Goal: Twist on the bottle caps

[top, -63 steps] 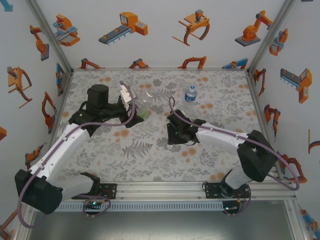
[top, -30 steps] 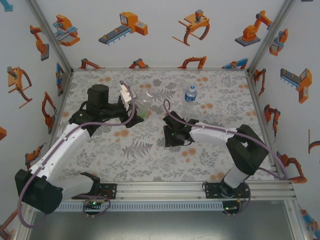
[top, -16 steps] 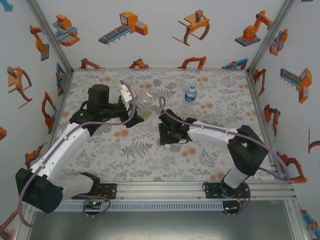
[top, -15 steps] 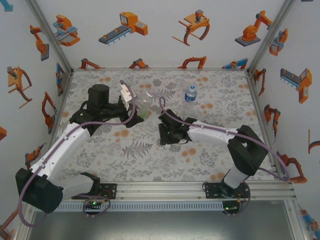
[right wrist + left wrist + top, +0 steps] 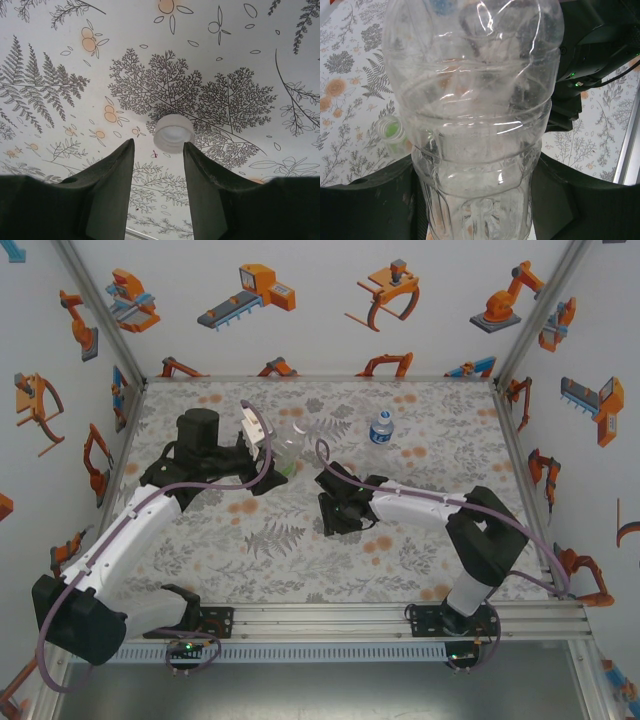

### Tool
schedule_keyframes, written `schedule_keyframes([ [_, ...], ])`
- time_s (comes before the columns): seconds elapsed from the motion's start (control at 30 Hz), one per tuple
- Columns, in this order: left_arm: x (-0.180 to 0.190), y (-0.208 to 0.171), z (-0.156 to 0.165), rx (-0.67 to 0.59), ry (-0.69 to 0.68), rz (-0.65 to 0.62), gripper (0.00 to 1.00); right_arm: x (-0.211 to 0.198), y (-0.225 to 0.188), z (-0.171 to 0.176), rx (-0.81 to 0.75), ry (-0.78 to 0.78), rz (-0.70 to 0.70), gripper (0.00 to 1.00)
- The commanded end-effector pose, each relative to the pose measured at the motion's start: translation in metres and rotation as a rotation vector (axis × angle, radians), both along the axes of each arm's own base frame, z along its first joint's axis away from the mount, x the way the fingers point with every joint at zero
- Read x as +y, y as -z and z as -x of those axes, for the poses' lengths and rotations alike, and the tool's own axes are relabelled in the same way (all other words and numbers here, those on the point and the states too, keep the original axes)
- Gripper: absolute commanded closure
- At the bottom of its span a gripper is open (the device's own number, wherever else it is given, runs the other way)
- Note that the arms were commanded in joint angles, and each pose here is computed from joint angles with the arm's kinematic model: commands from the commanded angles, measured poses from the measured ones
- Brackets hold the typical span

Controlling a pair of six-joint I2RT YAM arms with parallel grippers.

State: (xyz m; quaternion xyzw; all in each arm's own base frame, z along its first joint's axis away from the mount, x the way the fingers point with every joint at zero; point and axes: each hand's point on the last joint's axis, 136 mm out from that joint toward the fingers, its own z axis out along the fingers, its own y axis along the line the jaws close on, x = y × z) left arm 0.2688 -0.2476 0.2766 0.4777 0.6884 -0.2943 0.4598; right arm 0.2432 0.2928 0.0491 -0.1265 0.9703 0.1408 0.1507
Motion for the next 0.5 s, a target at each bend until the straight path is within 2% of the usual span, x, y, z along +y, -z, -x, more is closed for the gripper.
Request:
schedule_keyframes([
  [0.0,-0.0004,-0.0067,-0.0015,0.002,-0.002,0.012,0.99,0.0042,-0.0064,-0.0025,-0.013,0.002,0.016,0.56],
  [0.47,-0.0008,-0.0044,-0.0026,0.013,-0.004,0.009,0.99,0.0026,-0.0112,-0.0046,-0.032,-0.011,0.047,0.54],
])
